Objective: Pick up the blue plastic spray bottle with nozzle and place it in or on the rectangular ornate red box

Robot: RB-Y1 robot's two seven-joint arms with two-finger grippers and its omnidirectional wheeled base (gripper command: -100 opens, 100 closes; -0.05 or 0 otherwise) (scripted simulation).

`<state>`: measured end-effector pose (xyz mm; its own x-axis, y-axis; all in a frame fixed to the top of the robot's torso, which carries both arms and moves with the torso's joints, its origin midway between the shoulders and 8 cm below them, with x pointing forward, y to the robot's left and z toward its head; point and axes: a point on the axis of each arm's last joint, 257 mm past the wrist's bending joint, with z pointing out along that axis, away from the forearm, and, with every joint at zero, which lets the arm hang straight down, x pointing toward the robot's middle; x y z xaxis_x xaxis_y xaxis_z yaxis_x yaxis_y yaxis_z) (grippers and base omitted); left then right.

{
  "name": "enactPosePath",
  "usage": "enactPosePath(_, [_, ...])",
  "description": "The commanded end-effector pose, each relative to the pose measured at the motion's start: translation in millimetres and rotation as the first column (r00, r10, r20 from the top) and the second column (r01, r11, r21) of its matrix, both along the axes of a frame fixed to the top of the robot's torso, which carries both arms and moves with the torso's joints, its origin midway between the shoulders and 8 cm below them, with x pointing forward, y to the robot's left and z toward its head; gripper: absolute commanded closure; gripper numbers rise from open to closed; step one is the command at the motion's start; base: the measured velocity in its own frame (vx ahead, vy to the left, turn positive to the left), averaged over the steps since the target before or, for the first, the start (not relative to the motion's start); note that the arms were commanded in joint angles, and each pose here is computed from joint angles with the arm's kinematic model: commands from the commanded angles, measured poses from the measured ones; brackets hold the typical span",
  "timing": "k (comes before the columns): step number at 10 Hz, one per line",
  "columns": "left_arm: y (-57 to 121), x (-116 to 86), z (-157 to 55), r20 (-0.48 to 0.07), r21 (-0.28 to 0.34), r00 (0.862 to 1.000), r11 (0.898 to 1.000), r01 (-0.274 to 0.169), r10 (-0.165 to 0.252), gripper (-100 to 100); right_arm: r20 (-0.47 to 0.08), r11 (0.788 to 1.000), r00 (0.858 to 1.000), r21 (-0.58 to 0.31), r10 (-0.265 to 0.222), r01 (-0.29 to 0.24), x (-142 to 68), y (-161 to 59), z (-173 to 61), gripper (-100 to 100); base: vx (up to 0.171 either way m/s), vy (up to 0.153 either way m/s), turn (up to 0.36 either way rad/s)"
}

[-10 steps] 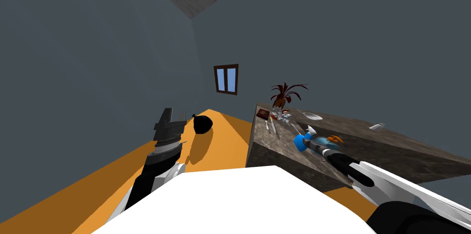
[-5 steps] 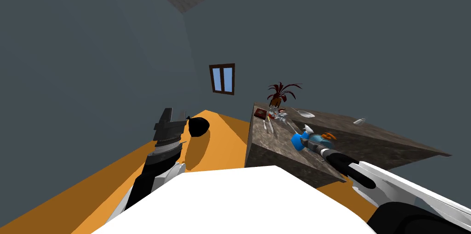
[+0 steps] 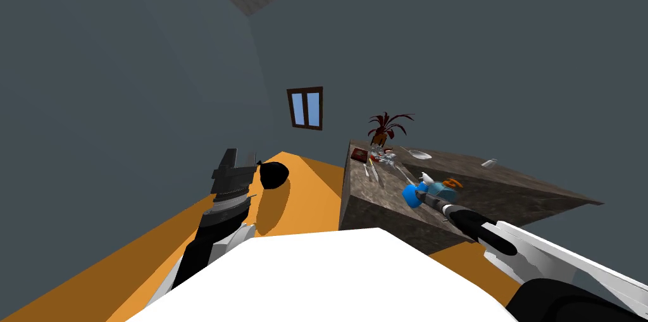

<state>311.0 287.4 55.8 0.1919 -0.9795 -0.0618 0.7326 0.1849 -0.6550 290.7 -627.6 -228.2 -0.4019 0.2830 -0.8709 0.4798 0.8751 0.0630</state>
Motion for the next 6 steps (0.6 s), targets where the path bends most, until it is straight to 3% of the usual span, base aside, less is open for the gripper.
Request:
enactPosePath(1, [0.0,0.0,0.0,0.000,0.000,1.000,1.000,0.000,0.000,0,-0.003,1.000,1.000,0.016,-0.024,0.024,-2.4,-2.0,0.4,100,0.008,0.067,-0.031])
enactPosePath(6, [0.0,0.0,0.0,0.000,0.000,1.000,1.000,0.000,0.000,0,-0.012,0.995,0.997,0.061,-0.078,0.079,-4.8,-3.9,4.9,100,0.032,0.098,-0.017])
